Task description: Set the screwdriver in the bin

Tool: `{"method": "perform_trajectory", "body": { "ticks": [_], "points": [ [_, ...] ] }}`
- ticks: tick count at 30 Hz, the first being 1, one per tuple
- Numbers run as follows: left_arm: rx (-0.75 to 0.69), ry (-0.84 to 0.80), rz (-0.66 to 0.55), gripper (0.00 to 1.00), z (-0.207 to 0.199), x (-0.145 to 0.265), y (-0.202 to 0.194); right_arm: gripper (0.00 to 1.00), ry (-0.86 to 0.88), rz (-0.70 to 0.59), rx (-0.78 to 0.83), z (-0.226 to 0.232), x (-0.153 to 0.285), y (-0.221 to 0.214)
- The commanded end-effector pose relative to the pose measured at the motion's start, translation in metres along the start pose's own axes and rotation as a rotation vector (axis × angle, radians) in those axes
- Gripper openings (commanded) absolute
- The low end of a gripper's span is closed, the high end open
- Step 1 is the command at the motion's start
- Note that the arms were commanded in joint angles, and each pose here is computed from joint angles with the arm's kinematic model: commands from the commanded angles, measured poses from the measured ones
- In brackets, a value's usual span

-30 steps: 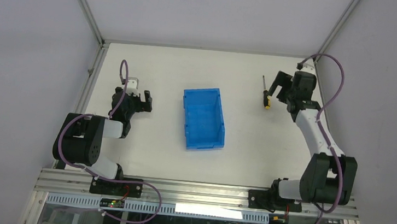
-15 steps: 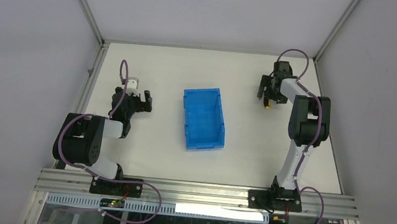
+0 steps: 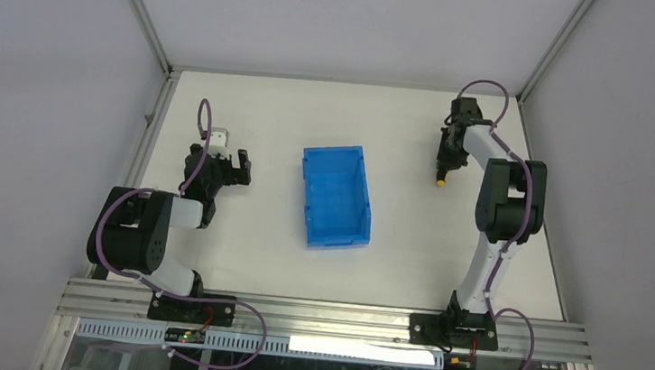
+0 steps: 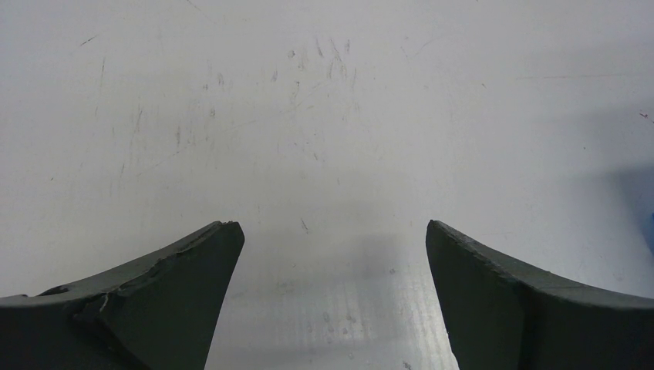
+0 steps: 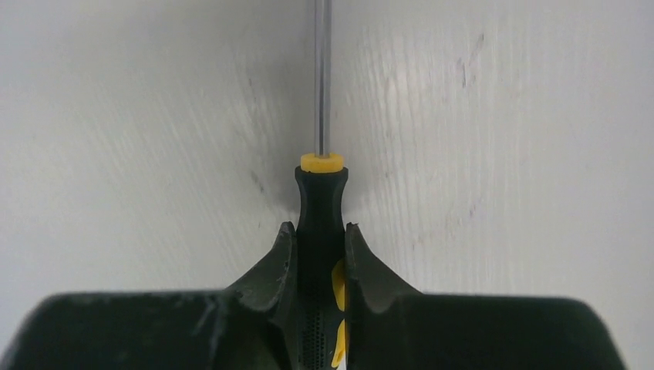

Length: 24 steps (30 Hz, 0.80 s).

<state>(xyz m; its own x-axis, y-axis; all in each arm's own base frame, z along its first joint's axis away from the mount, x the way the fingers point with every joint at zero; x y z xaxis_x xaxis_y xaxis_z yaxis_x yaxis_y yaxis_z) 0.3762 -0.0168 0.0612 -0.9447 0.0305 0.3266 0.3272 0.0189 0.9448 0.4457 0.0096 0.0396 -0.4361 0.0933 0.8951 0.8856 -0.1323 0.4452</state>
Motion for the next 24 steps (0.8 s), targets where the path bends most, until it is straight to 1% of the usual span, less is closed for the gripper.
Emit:
{"method": "perform_trajectory", "body": {
  "ticks": [1,3,5,7,8,10,13,18,21,24],
  "points": [
    [0.005,-0.012,-0.074,0.99,-0.001,-0.001,0.022,0.0,0.064,-0.085,-0.039,0.013,0.093,0.013],
    [0.005,-0.011,-0.073,0.99,-0.001,-0.001,0.021,0.0,0.104,-0.094,-0.059,0.024,0.121,0.0],
    [0.005,-0.012,-0.074,0.99,-0.001,-0.001,0.021,0.0,0.164,-0.101,-0.044,0.041,0.146,-0.018],
    [0.005,-0.012,-0.074,0.99,-0.001,-0.001,0.021,0.0,0.231,-0.11,-0.013,0.067,0.177,-0.046],
    [0.004,-0.012,-0.074,0.99,-0.001,-0.001,0.022,0.0,0.263,-0.104,0.0,0.082,0.186,-0.06],
    [0.004,-0.013,-0.073,0.99,-0.001,-0.001,0.021,0.0,0.325,-0.134,0.024,0.106,0.21,-0.077],
    [0.004,-0.012,-0.074,0.99,-0.001,-0.001,0.021,0.0,0.369,-0.162,0.074,0.139,0.232,-0.101],
    [0.004,-0.012,-0.073,0.99,-0.001,-0.001,0.021,0.0,0.428,-0.177,0.192,0.199,0.241,-0.142],
    [0.004,-0.012,-0.073,0.99,-0.001,-0.001,0.021,0.02,0.45,-0.18,0.265,0.229,0.234,-0.153],
    [0.005,-0.012,-0.074,0.99,-0.001,-0.001,0.021,0.06,0.428,-0.158,0.344,0.25,0.213,-0.166]
  ]
}}
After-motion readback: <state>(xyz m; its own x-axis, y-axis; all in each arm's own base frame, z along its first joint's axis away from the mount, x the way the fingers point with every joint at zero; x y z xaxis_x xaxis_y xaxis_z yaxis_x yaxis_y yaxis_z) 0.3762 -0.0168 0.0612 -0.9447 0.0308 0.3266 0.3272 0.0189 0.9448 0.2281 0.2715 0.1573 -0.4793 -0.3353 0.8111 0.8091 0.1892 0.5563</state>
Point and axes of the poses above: each gripper's point midway between its finger pads, its own x axis back along the fingers, its own z axis along the line the jaws close on, y = z × x, the point moved 1 cm from there along x, back along the fingers, and after that the axes turned 1 degree about -x, right-handed, at the moved point
